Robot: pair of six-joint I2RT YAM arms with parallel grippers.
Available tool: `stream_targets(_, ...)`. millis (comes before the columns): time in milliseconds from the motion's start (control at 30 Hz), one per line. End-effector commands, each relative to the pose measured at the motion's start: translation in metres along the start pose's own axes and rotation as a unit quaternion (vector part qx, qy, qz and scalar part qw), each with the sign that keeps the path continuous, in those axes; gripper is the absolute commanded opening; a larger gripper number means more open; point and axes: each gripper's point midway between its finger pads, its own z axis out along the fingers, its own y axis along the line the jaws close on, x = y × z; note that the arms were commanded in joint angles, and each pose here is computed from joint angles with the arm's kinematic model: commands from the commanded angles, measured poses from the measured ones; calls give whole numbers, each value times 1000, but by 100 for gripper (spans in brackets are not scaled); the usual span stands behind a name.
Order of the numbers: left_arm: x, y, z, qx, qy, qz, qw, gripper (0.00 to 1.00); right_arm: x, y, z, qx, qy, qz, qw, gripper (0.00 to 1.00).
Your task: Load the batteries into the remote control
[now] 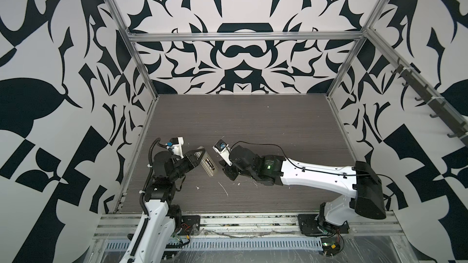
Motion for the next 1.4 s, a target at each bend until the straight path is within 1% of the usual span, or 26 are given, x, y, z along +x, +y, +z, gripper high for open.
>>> stream_targets(0, -8, -17, -5, 28, -19, 27, 999, 0, -31, 15, -8, -34, -50, 3, 998, 0)
stream_targets(200, -10, -23, -10, 40, -32, 42, 998, 0, -40, 18, -7, -45, -70, 11, 996, 0)
stream_targets(400, -10, -23, -10, 37, -32, 41, 998, 0, -47, 25, -7, -61, -86, 10, 994, 0)
stream_targets(500, -11, -22, -11, 34, -33, 41, 998, 0, -47, 20, -8, -51, -86, 11, 995, 0)
stream_targets(667, -10, -22, -12, 30, -33, 41, 998, 0, -36, 7, -6, -25, -68, 12, 997, 0)
stream_targets(767, -10, -19, -13, 26, -36, 41, 998, 0, -22, -11, -3, -6, -40, 22, 999, 0)
stream_targets(967, -10, -18, -12, 23, -35, 43, 998, 0, 27, -66, 12, 25, 41, 75, 996, 0)
stream_targets(1067, -11, -18, -12, 22, -36, 43, 998, 0, 51, -92, 19, 47, 85, 89, 991, 0)
stream_targets(1200, -11, -20, -13, 23, -39, 45, 998, 0, 77, -120, 28, 67, 127, 109, 984, 0)
stream_targets(1367, -12, -20, -15, 22, -42, 47, 998, 0, 111, -132, 48, 69, 190, 118, 972, 0)
